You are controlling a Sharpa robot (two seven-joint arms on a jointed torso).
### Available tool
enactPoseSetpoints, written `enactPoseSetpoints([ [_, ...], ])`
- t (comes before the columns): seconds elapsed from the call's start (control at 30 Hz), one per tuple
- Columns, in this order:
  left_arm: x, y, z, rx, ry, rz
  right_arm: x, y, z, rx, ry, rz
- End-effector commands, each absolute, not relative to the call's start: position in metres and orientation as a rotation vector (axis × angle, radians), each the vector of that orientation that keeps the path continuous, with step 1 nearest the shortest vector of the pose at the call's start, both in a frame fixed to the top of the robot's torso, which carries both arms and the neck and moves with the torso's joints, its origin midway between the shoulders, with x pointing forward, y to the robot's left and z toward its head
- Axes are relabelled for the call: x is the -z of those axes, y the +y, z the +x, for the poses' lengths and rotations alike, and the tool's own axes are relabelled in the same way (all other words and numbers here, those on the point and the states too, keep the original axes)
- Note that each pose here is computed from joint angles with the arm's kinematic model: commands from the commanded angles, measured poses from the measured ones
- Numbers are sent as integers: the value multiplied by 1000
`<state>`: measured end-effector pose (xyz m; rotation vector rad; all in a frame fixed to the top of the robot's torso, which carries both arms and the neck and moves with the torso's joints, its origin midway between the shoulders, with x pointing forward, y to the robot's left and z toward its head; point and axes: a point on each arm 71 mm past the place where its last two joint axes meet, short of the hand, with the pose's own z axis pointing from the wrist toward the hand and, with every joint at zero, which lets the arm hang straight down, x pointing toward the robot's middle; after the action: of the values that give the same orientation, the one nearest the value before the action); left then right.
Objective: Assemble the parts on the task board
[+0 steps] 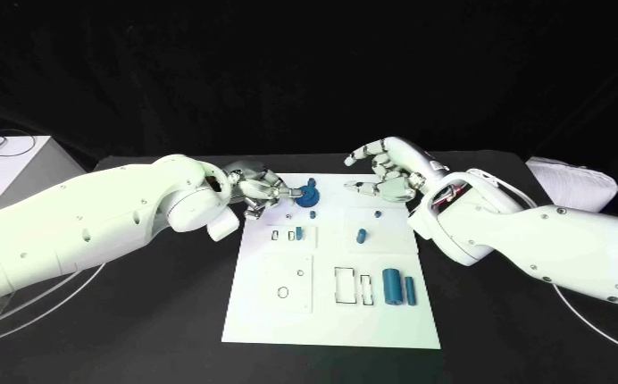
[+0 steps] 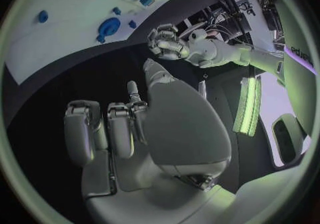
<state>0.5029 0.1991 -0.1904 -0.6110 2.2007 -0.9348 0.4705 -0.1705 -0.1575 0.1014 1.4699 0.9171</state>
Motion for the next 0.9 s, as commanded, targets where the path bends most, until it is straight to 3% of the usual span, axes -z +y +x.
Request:
enactPoseSetpoints([
  [0.03, 197, 197, 504, 614, 2348, -383, 156, -182, 477, -927, 1467, 182],
  [0.3, 196, 177, 511, 433, 2382, -210, 155, -193, 483, -884, 1459, 223],
  [0.9, 201, 154, 518, 339, 2422, -78, 156, -197, 485, -853, 1473, 250],
])
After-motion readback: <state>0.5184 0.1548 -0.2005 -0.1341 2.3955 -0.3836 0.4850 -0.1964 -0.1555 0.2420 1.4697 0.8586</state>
